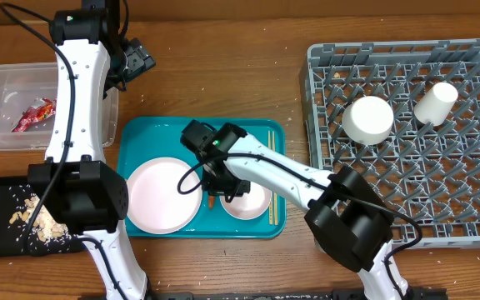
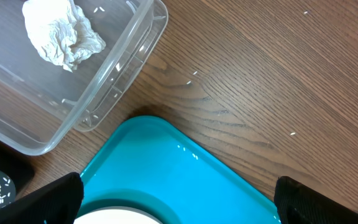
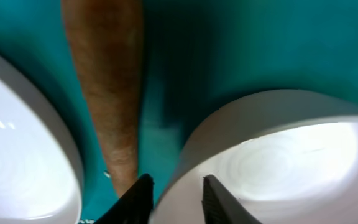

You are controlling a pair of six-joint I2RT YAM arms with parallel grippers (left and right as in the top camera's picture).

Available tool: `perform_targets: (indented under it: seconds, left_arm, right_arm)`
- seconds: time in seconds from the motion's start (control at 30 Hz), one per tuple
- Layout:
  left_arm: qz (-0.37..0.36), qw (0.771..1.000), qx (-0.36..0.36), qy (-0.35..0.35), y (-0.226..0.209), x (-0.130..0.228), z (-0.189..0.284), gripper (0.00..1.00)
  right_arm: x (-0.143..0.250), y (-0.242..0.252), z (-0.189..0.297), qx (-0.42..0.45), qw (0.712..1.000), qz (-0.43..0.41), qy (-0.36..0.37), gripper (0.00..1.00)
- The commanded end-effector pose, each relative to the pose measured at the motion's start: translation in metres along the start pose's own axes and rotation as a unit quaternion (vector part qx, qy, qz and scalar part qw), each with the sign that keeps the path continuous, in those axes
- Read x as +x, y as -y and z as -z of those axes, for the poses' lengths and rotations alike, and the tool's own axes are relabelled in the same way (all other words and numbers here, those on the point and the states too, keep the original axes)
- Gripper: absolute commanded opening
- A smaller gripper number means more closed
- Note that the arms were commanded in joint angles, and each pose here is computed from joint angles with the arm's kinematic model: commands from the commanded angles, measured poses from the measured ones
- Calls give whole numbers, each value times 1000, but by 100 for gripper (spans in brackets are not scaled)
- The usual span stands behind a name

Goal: Sort waste into correct bins and load items into the dishwasher
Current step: 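Return the right gripper to the tray and grasp the small plate, then carry the small plate to the rack and release it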

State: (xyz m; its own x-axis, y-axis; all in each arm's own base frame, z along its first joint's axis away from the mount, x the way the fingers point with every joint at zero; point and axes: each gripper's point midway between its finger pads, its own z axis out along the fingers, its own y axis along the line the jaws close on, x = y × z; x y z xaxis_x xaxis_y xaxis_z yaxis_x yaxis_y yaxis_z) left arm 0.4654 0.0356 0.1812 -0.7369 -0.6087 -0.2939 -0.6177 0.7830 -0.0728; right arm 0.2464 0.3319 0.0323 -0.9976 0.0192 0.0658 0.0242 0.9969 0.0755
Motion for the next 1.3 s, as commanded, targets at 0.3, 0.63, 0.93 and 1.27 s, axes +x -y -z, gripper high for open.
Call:
perform_targets:
  seconds: [0.3, 0.63, 0.93, 1.27]
  left_arm:
    - [4, 1000, 12, 14, 2, 0, 17, 100]
    - [4, 1000, 12, 14, 2, 0, 17, 100]
    - [4, 1000, 12, 14, 2, 0, 17, 100]
    - [4, 1000, 12, 14, 2, 0, 17, 100]
  right_arm:
    - [2, -1, 20, 6, 1000, 7, 1, 4]
    - [-29, 20, 156, -70, 992, 27, 97, 4]
    - [-71, 162, 230, -53, 984, -78, 154, 4]
    - [-88, 238, 250, -295, 947, -39, 122, 4]
